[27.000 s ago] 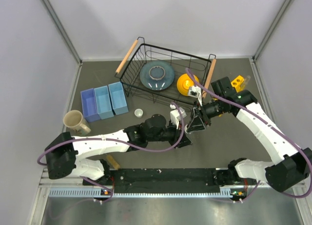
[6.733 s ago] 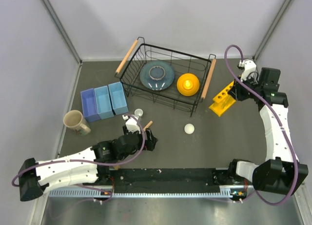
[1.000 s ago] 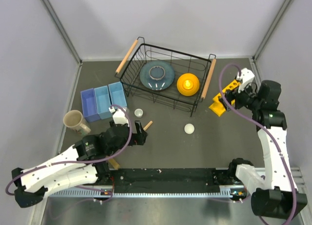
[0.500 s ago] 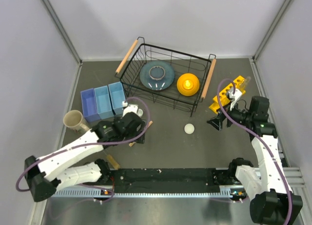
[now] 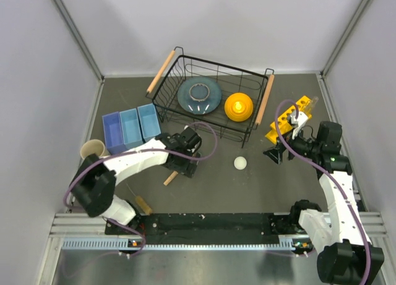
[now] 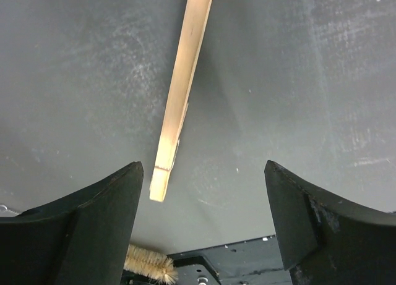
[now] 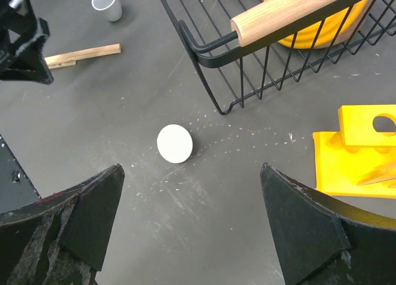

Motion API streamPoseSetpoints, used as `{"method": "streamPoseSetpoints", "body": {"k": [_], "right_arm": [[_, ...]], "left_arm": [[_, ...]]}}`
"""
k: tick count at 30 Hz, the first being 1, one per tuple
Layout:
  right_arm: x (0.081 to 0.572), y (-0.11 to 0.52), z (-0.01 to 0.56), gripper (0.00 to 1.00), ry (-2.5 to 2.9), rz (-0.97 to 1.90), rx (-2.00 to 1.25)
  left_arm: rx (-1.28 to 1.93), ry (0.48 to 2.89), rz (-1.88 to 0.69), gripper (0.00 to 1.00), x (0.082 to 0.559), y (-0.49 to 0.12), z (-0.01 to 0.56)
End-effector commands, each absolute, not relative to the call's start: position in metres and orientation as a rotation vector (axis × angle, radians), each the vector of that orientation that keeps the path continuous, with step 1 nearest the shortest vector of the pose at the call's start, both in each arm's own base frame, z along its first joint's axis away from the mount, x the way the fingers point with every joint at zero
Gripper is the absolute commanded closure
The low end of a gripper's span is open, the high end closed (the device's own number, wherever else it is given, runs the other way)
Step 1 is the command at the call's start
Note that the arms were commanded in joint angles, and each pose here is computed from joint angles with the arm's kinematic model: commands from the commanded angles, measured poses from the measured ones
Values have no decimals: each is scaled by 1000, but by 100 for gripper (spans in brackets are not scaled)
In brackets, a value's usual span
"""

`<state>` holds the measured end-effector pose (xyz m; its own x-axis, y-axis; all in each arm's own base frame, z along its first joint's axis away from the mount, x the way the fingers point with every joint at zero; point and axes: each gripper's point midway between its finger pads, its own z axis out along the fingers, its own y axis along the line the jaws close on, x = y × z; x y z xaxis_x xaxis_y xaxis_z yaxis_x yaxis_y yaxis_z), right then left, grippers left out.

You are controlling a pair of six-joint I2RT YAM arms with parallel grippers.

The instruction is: Organize the chemistry lab equipment

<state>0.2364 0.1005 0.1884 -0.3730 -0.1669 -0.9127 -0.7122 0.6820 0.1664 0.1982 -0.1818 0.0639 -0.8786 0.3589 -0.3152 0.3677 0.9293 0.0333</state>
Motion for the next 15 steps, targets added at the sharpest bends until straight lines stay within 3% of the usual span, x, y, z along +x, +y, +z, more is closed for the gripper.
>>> {"method": "streamPoseSetpoints", "body": {"k": [1, 15], "right_arm": [[243, 99, 198, 8, 1848, 634, -718], [246, 96, 192, 7, 1873, 626, -711]], "left_arm": [[666, 2776, -40, 18, 216, -190, 54], [697, 2937, -82, 52, 213, -185, 18]]}}
